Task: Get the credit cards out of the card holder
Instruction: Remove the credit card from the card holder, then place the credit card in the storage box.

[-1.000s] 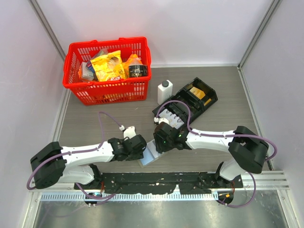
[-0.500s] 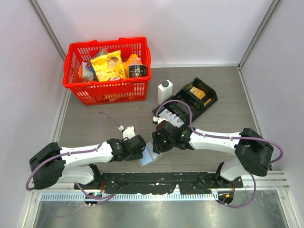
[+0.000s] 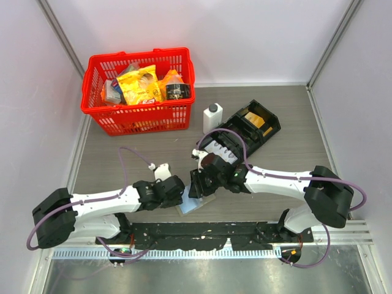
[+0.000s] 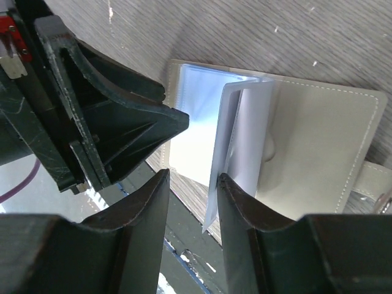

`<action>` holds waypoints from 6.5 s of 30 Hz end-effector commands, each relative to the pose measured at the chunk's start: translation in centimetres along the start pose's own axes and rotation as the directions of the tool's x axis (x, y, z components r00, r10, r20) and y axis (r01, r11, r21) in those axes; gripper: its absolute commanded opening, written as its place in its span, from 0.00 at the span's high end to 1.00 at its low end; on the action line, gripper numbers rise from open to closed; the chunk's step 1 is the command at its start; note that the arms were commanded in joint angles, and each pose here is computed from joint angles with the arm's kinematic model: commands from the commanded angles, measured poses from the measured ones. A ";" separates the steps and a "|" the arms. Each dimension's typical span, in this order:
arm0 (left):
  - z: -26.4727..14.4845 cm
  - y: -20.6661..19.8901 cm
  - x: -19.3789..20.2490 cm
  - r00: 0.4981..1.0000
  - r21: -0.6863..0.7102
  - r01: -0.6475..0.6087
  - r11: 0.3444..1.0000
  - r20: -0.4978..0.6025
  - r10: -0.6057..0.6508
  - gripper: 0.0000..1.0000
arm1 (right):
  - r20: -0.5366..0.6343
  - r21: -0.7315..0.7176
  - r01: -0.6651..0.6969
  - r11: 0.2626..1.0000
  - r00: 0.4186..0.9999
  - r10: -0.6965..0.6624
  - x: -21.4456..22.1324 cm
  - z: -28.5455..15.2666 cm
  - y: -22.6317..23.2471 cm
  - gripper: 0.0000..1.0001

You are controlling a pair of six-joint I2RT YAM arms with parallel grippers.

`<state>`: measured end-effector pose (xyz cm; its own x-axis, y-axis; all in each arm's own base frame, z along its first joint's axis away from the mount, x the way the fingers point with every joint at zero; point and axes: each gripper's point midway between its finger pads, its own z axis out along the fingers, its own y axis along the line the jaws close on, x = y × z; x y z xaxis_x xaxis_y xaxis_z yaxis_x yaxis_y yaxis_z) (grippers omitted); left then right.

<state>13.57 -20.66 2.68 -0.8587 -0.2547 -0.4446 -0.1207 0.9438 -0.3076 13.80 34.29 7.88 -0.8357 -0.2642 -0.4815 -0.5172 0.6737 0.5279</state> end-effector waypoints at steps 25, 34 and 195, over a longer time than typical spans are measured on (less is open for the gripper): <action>-4.2 -1.3 -3.5 0.979 0.187 0.137 0.973 0.123 -0.162 0.54 | 0.170 0.287 -0.041 0.957 0.985 -0.009 -3.0 -1.1 -4.2 0.54; -3.1 -4.0 -2.9 0.991 0.214 0.084 0.973 0.080 -0.104 0.55 | 0.171 0.026 -0.034 0.999 0.985 0.029 -3.4 -0.6 -1.6 0.57; -21.9 14.7 -19.1 0.532 -0.005 0.241 0.971 0.837 -0.128 0.00 | 0.869 -0.198 -0.776 0.599 0.144 0.474 -11.3 -10.1 -17.8 0.99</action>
<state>16.87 2.18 24.44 -0.0715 -0.4313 -0.8994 -0.3044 0.8681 -0.3921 29.72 18.66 10.27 -0.2942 0.8236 -0.4848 0.2739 0.5586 0.7829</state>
